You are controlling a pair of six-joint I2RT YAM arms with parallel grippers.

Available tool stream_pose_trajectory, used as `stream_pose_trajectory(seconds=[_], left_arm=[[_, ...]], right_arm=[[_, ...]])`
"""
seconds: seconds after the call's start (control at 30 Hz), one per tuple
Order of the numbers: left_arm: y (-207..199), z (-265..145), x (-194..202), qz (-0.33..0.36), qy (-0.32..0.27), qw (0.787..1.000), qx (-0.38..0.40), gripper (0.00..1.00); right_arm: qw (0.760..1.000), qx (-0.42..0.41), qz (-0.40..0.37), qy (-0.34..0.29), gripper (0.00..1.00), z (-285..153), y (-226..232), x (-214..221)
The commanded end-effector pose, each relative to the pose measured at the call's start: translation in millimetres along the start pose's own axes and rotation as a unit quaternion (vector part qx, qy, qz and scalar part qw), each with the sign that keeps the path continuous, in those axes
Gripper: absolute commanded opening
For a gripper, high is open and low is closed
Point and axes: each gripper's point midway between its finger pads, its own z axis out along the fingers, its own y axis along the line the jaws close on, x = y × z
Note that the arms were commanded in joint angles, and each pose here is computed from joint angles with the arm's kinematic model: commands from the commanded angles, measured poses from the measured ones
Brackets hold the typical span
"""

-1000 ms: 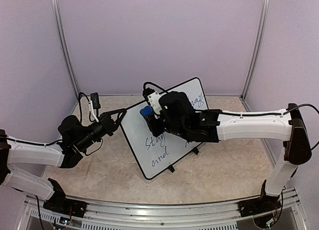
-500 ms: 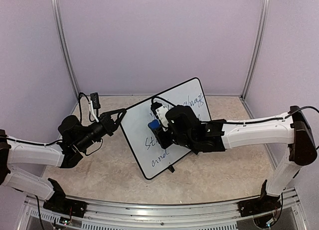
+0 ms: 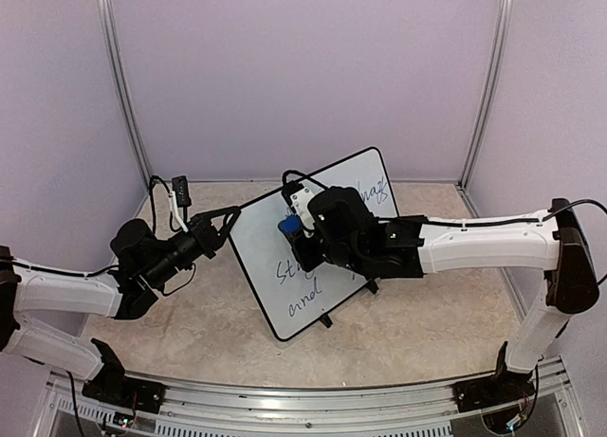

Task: Erase the whiteboard
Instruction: Erase the whiteboard at the center of the board.

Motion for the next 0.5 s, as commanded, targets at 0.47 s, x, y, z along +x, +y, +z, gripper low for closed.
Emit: stream_pose_trajectory(seconds=[0.47], left_arm=[[-32.4,-1.3,4.9,0.018,0.015,0.997,0.075,0.0]], right_arm=[[0.999,0.007,0.007,0.045,0.23,7.6,-5.4,43.1]])
